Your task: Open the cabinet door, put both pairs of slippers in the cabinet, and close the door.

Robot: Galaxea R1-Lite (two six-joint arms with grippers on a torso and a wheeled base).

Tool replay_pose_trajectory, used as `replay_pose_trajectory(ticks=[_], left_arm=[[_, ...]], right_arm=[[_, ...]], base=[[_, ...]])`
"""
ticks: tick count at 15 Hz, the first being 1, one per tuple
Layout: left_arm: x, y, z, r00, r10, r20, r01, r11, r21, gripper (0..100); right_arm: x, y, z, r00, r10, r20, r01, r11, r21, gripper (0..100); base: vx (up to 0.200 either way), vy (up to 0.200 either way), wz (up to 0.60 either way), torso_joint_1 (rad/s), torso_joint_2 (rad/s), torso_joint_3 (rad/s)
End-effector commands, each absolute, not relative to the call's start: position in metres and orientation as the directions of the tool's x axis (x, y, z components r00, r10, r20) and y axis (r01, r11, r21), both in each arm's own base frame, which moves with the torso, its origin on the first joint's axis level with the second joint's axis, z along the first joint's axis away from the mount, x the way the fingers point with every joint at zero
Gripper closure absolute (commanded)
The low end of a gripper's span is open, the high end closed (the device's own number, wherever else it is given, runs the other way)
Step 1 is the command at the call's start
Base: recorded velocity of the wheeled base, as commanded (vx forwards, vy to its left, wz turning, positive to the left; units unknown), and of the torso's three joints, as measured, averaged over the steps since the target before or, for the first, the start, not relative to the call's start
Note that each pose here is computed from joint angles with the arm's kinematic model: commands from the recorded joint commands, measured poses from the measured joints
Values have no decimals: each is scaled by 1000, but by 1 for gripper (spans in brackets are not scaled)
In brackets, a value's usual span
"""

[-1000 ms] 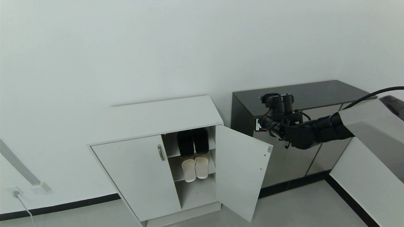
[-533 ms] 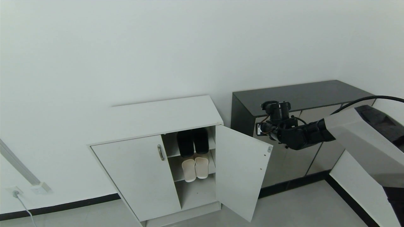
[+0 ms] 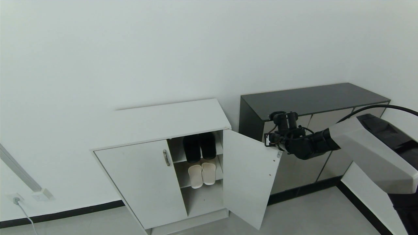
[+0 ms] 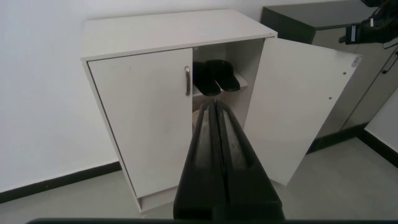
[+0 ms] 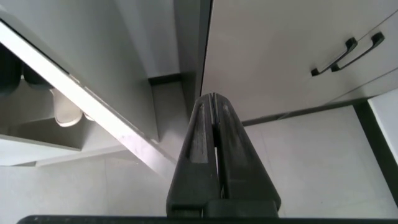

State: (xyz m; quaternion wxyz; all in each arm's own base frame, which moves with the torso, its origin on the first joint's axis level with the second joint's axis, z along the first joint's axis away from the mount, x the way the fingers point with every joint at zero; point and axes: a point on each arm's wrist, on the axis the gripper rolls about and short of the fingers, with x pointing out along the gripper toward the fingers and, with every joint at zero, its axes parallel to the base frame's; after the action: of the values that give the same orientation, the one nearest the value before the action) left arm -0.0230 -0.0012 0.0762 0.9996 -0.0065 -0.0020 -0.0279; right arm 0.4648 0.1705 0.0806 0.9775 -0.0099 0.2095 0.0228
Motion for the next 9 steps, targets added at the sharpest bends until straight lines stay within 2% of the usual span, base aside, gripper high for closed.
replay_pose_trajectory(ticks=[1,9], left_arm=[[-23,-1,76,998,-55,5,55,998,-14,100],[-23,-1,76,998,-57,5,57,998,-14,100]], right_arm=[[464,170,78,907,39,-419,-49,999,-13,100],[456,177,69,887,48,-459,-68,997,-27,100]], base=[[0,0,0,0,0,0],[0,0,0,0,0,0]])
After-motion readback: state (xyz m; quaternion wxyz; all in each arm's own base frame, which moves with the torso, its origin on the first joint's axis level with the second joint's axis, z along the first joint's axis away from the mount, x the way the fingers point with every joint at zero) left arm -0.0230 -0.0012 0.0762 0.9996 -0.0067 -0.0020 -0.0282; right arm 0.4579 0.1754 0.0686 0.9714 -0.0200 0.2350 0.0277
